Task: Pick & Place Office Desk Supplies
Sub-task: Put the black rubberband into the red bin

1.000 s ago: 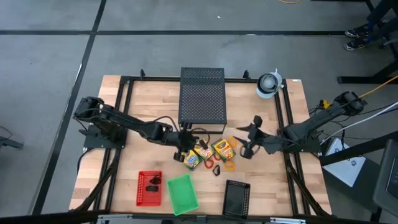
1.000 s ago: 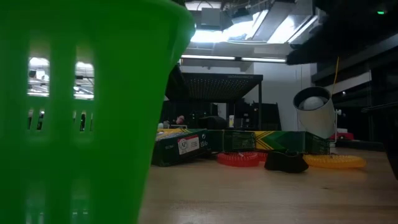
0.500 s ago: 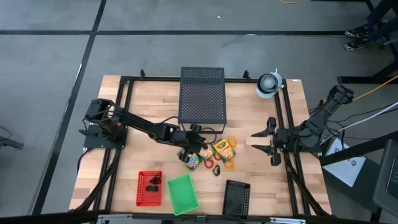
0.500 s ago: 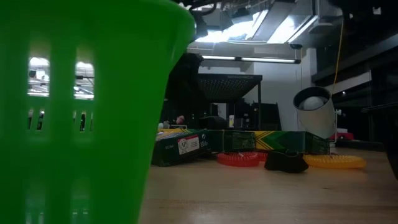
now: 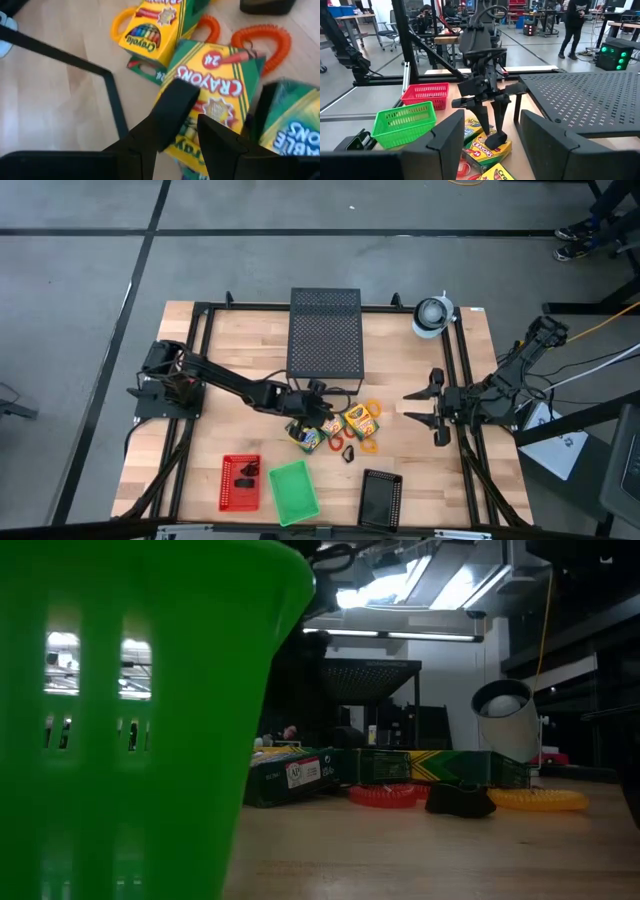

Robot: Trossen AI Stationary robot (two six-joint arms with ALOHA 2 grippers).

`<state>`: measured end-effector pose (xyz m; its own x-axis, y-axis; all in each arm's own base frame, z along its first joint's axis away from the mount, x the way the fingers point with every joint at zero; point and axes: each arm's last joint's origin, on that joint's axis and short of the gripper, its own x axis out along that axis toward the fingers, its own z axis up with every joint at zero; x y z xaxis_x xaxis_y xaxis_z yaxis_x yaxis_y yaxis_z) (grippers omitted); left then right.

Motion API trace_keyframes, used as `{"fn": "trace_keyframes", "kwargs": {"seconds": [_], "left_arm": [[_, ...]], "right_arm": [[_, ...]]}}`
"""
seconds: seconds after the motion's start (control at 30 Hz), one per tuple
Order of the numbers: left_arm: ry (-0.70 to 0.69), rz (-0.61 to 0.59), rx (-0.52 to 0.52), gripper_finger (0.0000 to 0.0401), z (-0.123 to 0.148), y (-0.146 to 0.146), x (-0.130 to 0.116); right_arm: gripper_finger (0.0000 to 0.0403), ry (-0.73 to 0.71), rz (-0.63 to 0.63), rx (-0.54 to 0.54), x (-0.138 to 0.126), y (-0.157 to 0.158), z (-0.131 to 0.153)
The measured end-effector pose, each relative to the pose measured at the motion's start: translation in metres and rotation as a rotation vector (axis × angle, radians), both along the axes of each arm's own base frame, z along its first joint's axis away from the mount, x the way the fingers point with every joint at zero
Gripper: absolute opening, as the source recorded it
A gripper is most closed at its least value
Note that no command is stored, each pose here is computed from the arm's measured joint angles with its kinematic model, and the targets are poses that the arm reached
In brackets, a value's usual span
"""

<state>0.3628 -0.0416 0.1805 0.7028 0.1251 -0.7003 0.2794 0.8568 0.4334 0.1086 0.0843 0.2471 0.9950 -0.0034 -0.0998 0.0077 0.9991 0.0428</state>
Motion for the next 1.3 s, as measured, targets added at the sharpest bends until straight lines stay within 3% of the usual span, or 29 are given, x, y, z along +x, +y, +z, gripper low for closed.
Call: {"fn": "trace_keyframes", "kwargs": {"seconds": [0.37, 0.67, 1.0, 1.3], "left_arm": [[-0.023, 0.028, 0.099, 0.0127, -0.015, -0.005, 0.009], [-0.038, 0.041, 0.145, 0.0009, -0.009, -0.011, 0.011], [-0.045, 0.004, 0.134, 0.0002, 0.013, -0.029, 0.019], [0.151, 0.065, 0.07, 0.0002, 0.026, -0.06, -0.002]], "right_arm": [[0.0196, 0.0, -0.001, 0.0, 0.0, 0.0, 0.0], [0.0196, 0.0, -0.003, -0.001, 0.0, 0.0, 0.0], [0.0196, 0.0, -0.003, -0.001, 0.0, 0.0, 0.0], [0.0196, 0.002, 0.015, 0.0, 0.0, 0.0, 0.0]]}}
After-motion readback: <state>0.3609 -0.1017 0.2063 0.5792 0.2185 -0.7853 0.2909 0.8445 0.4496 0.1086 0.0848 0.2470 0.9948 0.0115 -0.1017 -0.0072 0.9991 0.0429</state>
